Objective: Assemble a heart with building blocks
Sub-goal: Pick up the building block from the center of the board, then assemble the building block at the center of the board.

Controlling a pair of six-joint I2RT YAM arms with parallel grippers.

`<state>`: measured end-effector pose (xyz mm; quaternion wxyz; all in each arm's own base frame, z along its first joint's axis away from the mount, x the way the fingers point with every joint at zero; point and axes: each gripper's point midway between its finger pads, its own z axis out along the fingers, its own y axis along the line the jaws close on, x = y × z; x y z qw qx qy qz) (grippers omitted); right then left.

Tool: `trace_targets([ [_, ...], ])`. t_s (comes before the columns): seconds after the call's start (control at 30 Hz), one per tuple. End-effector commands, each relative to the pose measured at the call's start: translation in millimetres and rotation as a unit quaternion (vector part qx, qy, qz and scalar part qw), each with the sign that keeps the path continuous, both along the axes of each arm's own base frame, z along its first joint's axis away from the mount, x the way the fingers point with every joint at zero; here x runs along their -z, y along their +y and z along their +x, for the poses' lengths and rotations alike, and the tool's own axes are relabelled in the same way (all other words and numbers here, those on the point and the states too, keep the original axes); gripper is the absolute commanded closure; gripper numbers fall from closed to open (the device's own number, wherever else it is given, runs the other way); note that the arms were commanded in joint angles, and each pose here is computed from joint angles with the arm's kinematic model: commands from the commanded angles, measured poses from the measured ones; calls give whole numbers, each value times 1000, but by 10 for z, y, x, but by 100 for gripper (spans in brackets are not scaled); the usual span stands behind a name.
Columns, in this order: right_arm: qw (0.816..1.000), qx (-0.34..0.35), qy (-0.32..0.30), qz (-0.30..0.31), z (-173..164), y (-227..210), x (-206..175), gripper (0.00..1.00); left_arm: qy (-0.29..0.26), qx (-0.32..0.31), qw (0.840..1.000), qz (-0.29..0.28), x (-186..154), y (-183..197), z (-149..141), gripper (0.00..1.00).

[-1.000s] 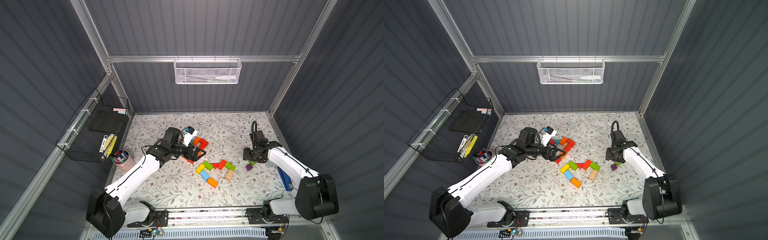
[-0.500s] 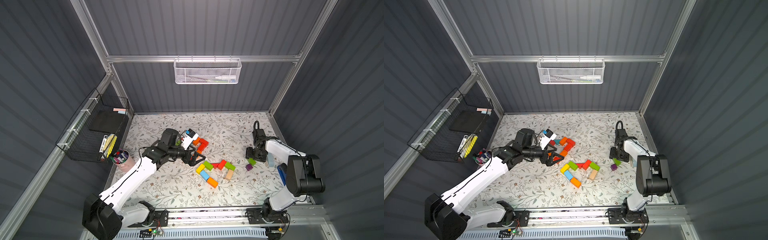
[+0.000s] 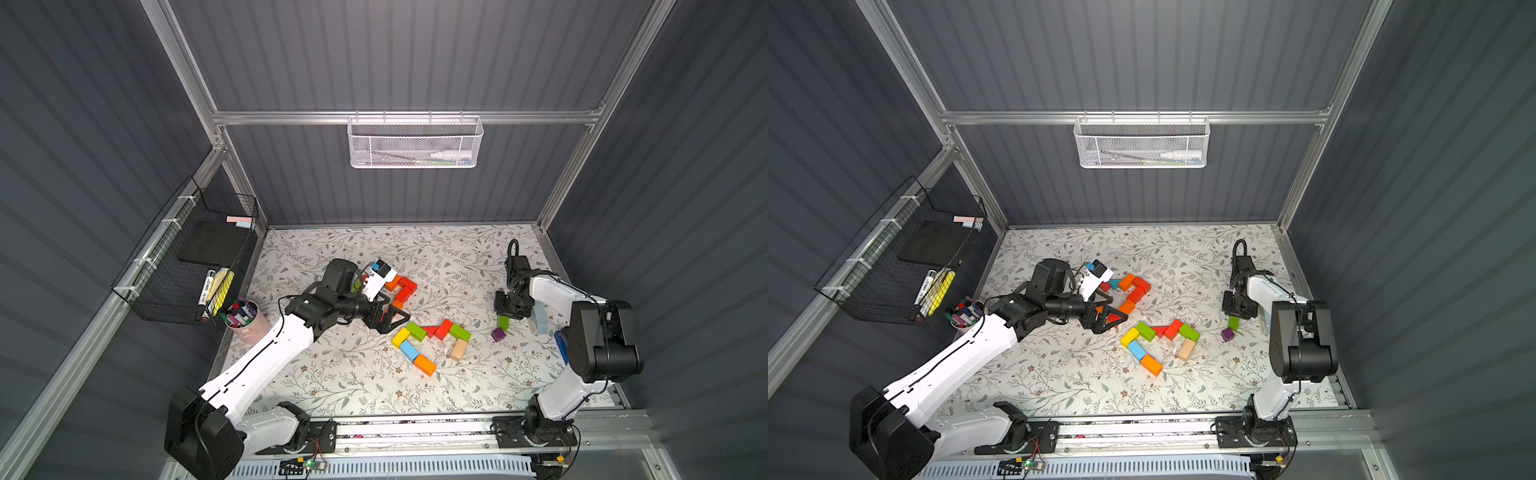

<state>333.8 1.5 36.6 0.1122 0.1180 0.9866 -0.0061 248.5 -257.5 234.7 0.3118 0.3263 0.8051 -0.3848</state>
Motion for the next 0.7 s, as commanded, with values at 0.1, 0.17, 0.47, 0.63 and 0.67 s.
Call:
trace_targets([
  [0.1,995,-29,-97,-20,63,86,-506,75,-12,0,1000,7,19,18,-7,1],
  [0.17,992,-39,-121,-21,53,163,-649,75,-12,-3,1000,8,26,19,8,1],
  [0.47,989,-40,-130,53,-570,846,-924,75,-21,-51,998,30,38,132,128,1],
  [0.63,989,-26,-105,106,-1054,1146,-864,75,-36,-109,992,46,-7,301,212,1],
  [0.67,989,-24,-96,113,-1156,1202,-832,75,-38,-114,992,49,-16,322,214,1],
])
